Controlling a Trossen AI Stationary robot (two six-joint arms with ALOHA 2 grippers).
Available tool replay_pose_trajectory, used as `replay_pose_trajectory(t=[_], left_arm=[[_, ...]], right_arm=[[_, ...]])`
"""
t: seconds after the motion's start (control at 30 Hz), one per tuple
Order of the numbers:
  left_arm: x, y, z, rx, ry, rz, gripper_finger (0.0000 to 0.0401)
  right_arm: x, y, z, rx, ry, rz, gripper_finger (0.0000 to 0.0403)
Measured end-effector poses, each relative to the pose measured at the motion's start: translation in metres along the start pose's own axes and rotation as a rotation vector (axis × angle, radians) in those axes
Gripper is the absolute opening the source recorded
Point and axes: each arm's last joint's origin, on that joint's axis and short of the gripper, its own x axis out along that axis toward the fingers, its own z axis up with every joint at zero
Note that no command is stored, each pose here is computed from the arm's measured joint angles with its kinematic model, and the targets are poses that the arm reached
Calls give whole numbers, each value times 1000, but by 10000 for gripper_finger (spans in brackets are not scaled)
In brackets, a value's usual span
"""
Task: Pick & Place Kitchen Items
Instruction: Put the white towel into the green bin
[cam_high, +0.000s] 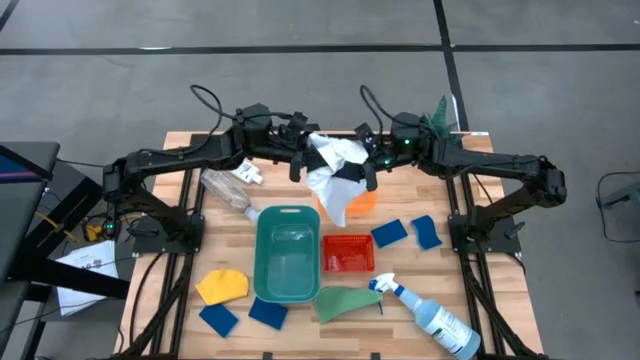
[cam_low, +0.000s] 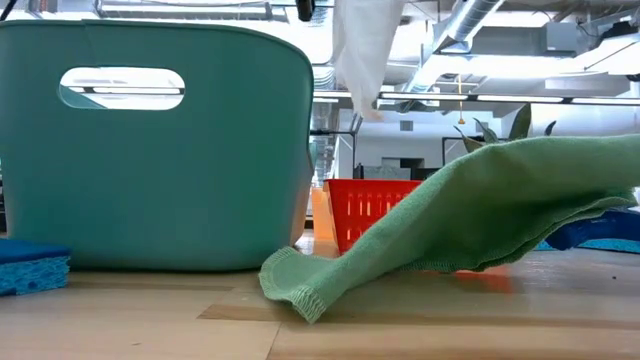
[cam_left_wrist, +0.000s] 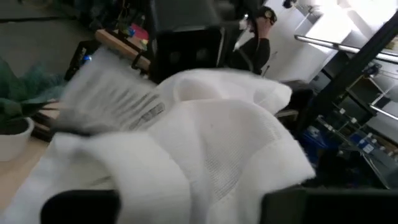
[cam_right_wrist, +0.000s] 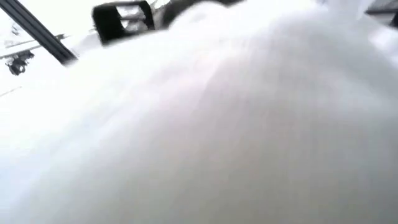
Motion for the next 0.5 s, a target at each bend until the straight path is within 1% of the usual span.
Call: replay_pose_trajectory(t=[0.1,0.23,0.33,0.43,0.5], left_arm=[[-10,-2,4,17,6,24,14],[-25,-5,7,40,32,98,13],[-39,-8,11,58,38,159,13],[-54,-13,17,89,10,208,13],[-62,-17,22,114,-24,235,13]], right_arm=[[-2,1,1,13,-9,-8,99],[-3,2,0,22,-6,-14,163],[-4,-1,1,53,-6,-25,206],[-5,-3,1,72,-2,-37,237],[-6,-4,1,87,1,-46,247]])
